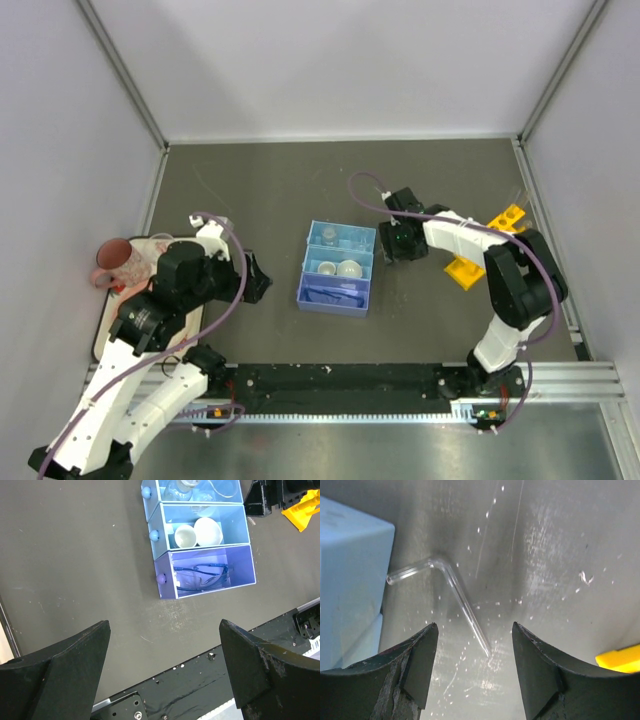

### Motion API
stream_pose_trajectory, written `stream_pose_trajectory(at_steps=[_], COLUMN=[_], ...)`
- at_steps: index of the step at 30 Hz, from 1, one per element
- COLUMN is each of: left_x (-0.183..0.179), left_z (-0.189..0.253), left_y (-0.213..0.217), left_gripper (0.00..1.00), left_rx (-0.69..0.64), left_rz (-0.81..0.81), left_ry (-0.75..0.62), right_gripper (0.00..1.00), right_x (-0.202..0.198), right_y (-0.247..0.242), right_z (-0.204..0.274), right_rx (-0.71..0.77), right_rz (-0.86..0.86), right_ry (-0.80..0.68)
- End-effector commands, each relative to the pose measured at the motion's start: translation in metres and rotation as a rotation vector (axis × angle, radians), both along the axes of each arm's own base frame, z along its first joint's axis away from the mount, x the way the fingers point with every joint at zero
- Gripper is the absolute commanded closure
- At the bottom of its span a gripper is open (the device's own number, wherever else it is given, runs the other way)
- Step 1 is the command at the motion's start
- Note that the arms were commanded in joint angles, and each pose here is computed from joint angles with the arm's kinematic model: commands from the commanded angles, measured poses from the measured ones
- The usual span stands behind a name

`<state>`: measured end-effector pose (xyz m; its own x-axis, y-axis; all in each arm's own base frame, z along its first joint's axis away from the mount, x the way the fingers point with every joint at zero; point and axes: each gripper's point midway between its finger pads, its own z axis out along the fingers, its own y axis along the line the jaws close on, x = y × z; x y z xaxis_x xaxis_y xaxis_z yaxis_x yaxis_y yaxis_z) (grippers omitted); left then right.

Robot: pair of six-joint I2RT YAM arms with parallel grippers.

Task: Organize the chemistry lab equipment

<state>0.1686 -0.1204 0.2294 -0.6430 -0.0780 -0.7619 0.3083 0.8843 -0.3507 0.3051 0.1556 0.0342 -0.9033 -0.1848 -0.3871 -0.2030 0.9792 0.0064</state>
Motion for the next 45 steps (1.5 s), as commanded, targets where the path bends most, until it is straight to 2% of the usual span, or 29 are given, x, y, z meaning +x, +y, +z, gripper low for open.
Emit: stream_pose_trajectory(at_steps=[1,11,14,16,21,37,40,42,45], left_x=[0.011,0.013,0.013,0.013,0.011,0.006,0.005,0.005,0.004], left_z=[0.013,0.008,0.008,0.009,0.008,0.008,0.008,0.008,0.009], left_y=[-0.005,-0.002,-0.002,-0.002,-0.002,-0.001,-0.001,-0.001,-0.001], left_gripper=[0.04,0.04,0.05,0.04,0.04,0.04,0.04,0.04,0.04], left_rx=[-0.025,-0.008,-0.011,-0.014,-0.016,-0.030,-0.029,-0.031,-0.033], left_rz=[0.007,0.021,0.020,0.021,0.020,0.015,0.013,0.011,0.009], left_ry=[-0.050,-0.044,-0.046,-0.052,-0.051,-0.062,-0.063,-0.064,-0.064], right_gripper=[0.39,0.45,0.53,0.62,0.72,0.89,0.94,1.00,1.00], right_x=[0.026,0.023,0.020,0.016,0.010,-0.012,-0.016,-0.018,-0.020], right_y=[0.014,0.015,0.013,0.010,0.006,0.011,0.010,0.009,0.006], right_z=[0.003,-0.016,-0.020,-0.024,-0.026,-0.035,-0.035,-0.034,-0.032], right_rx=[0.047,0.046,0.036,0.030,0.024,-0.023,-0.030,-0.037,-0.048], right_rz=[0.013,0.004,-0.005,-0.012,-0.031,-0.046,-0.052,-0.053,-0.061], right_ry=[-0.042,0.001,0.007,0.019,0.019,0.029,0.033,0.031,0.025])
